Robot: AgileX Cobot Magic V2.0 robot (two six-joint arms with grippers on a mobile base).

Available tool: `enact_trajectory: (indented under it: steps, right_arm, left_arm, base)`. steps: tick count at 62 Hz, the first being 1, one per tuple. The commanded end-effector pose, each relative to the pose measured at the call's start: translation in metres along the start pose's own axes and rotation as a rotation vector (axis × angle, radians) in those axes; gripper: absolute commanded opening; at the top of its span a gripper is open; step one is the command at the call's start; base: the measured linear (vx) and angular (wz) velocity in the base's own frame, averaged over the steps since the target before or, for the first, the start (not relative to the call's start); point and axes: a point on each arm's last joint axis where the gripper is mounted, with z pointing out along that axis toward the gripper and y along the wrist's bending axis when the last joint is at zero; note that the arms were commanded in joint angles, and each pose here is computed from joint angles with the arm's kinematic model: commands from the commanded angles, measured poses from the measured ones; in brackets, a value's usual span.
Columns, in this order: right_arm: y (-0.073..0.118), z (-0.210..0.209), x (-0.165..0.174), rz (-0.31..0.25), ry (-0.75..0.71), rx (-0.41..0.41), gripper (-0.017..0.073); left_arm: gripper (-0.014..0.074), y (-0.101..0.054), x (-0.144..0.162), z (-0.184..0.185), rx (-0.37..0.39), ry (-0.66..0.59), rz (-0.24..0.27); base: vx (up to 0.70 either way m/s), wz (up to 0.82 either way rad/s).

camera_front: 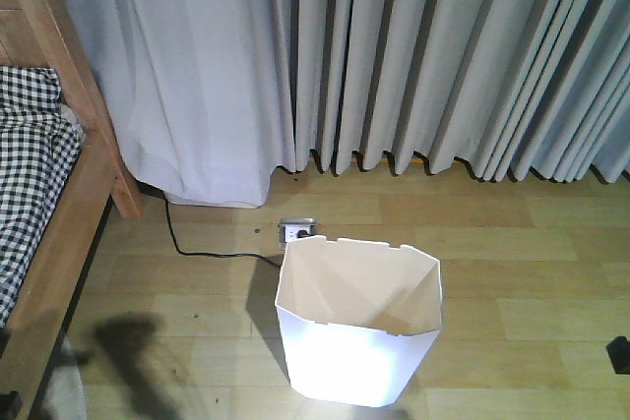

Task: Move trash bin to bedside with robot

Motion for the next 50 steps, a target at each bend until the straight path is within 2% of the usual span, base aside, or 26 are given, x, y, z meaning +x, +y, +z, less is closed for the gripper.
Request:
enact_trajectory:
  steps: [1,17,50]
  right_arm:
    - [-0.0006,-0.0025,-0.0055,-0.007,-0.098,0.008,-0.0008]
    - [0.0021,-0.0024,-0.0052,-0.025,-0.095,-0.039,-0.0008]
    - [0.0021,-0.0023,-0.0050,-0.019,-0.092,-0.039,-0.0008]
  left_arm:
    - [-0.0007,0.0001,-0.0014,0.0006,-0.006,-0.071,-0.005]
    - [-0.0007,0.0001,-0.0014,0.0005,-0.006,-0.072,-0.005]
    - [-0.0007,0.0001,-0.0014,0.0005,-0.006,-0.072,-0.005]
  base:
    - [0.00,0.00]
    - [0.00,0.00]
    - [0.00,0.00]
